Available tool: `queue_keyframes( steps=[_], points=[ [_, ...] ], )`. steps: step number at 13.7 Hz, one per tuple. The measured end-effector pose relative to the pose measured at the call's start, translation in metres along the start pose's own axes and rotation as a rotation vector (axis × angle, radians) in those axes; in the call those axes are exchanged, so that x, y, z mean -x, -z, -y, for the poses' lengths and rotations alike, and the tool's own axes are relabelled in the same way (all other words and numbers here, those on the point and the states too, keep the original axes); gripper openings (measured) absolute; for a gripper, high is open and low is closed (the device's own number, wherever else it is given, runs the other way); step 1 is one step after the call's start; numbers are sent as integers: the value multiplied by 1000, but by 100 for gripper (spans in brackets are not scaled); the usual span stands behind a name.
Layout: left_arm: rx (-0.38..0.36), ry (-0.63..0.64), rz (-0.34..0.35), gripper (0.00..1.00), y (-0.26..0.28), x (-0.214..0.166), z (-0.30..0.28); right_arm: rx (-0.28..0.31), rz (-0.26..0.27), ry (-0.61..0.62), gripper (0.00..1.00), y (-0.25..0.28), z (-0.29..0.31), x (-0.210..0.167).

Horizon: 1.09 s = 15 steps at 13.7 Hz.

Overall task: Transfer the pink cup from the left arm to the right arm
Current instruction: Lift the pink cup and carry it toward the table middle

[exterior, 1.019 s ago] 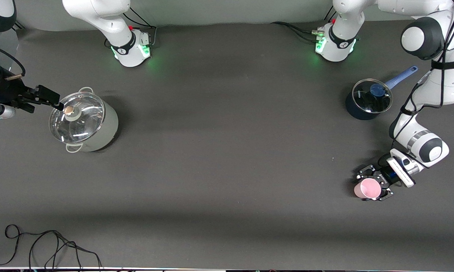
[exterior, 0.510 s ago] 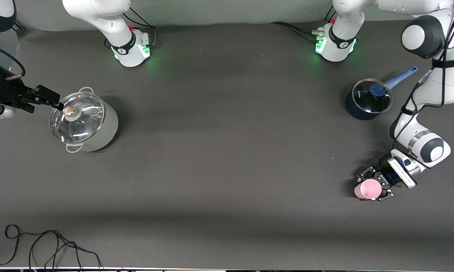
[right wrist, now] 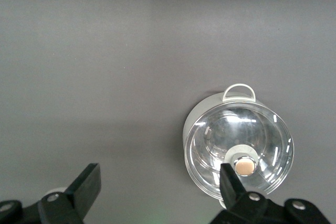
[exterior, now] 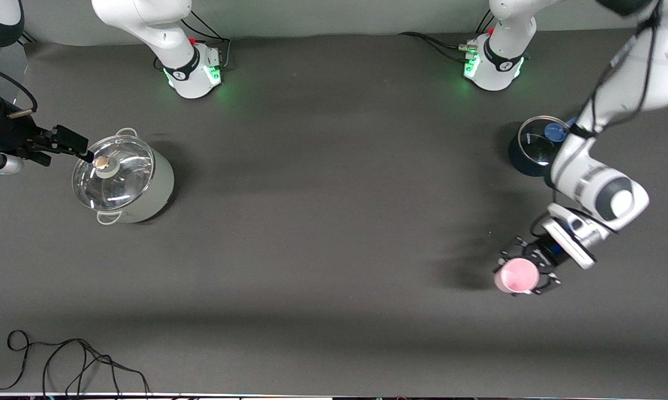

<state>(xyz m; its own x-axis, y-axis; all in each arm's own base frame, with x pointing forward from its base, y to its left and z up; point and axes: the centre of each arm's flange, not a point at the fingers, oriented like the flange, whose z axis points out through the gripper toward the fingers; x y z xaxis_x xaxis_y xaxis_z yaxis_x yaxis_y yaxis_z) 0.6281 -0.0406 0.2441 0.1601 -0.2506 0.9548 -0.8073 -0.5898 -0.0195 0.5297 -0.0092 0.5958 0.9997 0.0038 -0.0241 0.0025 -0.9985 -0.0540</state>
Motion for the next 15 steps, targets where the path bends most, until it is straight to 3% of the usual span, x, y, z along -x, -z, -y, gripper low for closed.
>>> queue_keyframes(
  steps=[5,8,11,15],
  points=[
    [-27,92,94,65,-63,-115,-163,-13,0,-34,100,0,1,0],
    [31,123,129,65,-82,-162,-249,-54,15,-228,100,0,8,1],
    [76,132,113,65,-92,-192,-289,-107,60,-450,100,0,22,4],
    [79,139,121,65,-101,-219,-320,-252,155,-752,100,6,48,7]
  ],
)
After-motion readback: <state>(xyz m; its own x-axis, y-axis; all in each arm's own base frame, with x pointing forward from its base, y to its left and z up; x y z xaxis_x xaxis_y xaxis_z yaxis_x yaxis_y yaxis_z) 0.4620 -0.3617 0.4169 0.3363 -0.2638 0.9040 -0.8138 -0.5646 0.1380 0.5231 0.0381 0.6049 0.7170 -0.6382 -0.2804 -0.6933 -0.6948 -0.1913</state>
